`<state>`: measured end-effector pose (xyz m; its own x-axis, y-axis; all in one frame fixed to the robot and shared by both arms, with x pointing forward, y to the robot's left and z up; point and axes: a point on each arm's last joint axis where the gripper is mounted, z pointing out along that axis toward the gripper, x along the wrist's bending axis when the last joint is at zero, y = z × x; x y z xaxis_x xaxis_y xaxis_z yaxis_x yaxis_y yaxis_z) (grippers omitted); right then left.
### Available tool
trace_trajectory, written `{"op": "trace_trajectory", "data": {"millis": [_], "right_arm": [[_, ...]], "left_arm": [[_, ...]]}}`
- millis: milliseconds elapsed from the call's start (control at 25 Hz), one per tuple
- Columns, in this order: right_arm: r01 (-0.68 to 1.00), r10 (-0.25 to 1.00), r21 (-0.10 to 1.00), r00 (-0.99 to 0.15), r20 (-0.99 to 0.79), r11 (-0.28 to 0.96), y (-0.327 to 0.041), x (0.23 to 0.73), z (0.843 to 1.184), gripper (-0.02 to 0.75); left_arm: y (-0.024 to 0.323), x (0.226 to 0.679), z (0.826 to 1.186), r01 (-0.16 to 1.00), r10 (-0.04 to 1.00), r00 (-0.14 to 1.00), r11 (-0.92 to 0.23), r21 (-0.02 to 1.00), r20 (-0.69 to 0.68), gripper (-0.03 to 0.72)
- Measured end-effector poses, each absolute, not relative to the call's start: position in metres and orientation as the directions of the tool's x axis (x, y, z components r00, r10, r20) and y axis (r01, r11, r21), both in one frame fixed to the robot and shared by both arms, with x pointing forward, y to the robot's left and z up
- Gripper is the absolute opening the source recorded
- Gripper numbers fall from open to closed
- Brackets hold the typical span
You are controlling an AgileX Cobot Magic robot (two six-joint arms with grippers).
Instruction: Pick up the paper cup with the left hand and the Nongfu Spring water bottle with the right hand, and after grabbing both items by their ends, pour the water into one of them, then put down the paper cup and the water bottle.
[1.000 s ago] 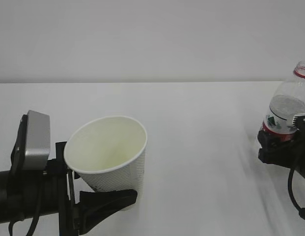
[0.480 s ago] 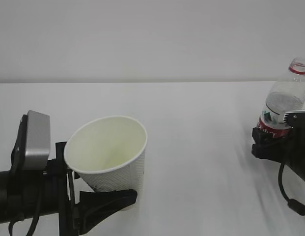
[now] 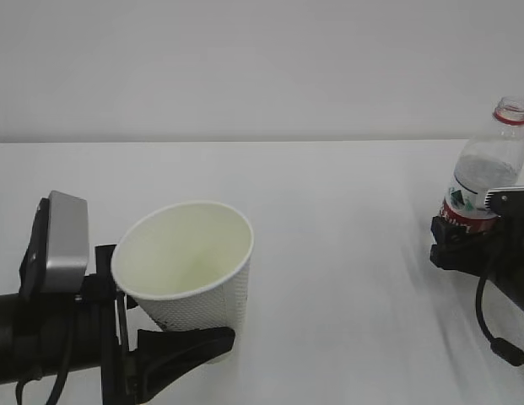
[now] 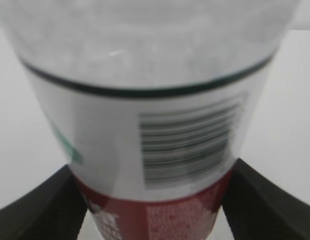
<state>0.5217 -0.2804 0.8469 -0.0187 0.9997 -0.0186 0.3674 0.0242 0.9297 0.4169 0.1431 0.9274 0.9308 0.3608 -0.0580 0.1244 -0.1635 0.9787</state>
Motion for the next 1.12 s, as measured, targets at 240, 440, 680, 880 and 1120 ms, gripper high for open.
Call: {"op": "trace_trajectory", "data": {"millis": [240, 440, 680, 880, 1120], "right_arm": [[0.353, 1.0, 0.935, -0.019, -0.014, 0.02, -0.28, 0.526, 0.849, 0.624], [0.334, 1.0, 0.942, -0.021, -0.013, 0.02, -0.279, 0.532, 0.851, 0.627], [0.344, 1.0, 0.939, -0.021, -0.014, 0.02, -0.279, 0.535, 0.845, 0.627], [0.347, 1.0, 0.937, -0.021, -0.014, 0.021, -0.279, 0.536, 0.843, 0.621], [0.344, 1.0, 0.939, -0.021, -0.014, 0.02, -0.279, 0.537, 0.843, 0.56]], "left_arm": [[0.144, 0.417, 0.924, 0.139, 0.372, 0.926, -0.201, 0.97, -0.056, 0.544], [0.144, 0.418, 0.923, 0.142, 0.374, 0.926, -0.204, 0.969, -0.057, 0.544], [0.144, 0.418, 0.923, 0.144, 0.376, 0.925, -0.21, 0.967, -0.056, 0.544], [0.145, 0.418, 0.923, 0.145, 0.377, 0.924, -0.209, 0.967, -0.057, 0.544], [0.145, 0.418, 0.923, 0.145, 0.377, 0.924, -0.209, 0.967, -0.057, 0.544]]}}
